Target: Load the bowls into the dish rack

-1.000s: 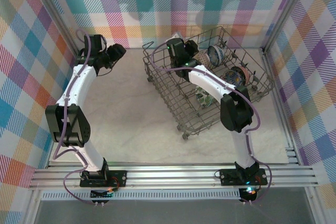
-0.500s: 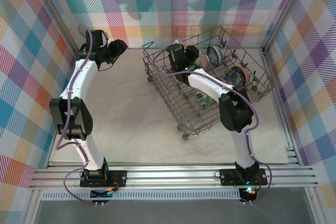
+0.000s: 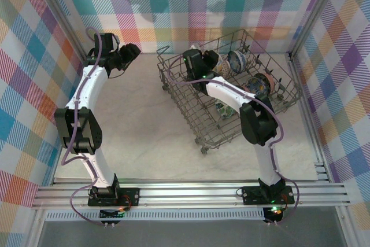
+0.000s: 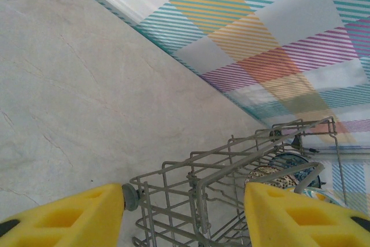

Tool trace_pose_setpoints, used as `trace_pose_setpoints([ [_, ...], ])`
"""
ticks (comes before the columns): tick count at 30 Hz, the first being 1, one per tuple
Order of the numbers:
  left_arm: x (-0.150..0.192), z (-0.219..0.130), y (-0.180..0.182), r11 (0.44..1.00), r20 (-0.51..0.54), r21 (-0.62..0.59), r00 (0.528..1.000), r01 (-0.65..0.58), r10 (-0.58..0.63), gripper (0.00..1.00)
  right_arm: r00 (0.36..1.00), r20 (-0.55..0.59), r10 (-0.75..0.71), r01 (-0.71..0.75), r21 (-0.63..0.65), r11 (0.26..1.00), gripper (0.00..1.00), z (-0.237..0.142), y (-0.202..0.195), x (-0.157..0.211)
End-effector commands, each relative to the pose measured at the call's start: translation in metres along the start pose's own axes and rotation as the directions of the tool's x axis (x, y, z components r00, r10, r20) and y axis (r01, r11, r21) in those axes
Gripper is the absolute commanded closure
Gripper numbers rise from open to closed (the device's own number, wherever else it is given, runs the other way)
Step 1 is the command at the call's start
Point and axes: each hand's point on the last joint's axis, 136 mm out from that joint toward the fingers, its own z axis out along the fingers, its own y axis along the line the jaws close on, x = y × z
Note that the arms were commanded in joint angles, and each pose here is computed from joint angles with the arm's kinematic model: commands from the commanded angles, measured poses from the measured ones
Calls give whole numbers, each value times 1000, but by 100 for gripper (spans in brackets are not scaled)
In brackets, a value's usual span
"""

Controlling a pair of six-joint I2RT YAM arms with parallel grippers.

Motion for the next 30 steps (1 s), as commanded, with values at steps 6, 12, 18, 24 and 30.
trace_pose_setpoints([
  [6, -2, -1, -1, 1000, -10, 29, 1000, 7, -6, 43, 1000, -6, 18, -18, 13, 1000, 97, -3, 7, -12],
  [12, -1, 1, -1, 999, -16, 33, 1000, 7, -6, 43, 1000, -21, 11, -11, 13, 1000, 97, -2, 12, -11],
  [18, -1, 5, -1, 999, -26, 39, 1000, 6, -5, 43, 999, -38, 2, -2, -1, 1000, 96, -1, 18, -14],
  [24, -2, 7, -1, 999, -30, 42, 1000, 8, -7, 43, 999, -51, -13, 13, -16, 1000, 95, -2, 28, -11],
  [30, -3, 8, -1, 999, -36, 45, 999, 7, -5, 43, 997, -73, -14, 11, -41, 999, 95, -3, 38, -6],
])
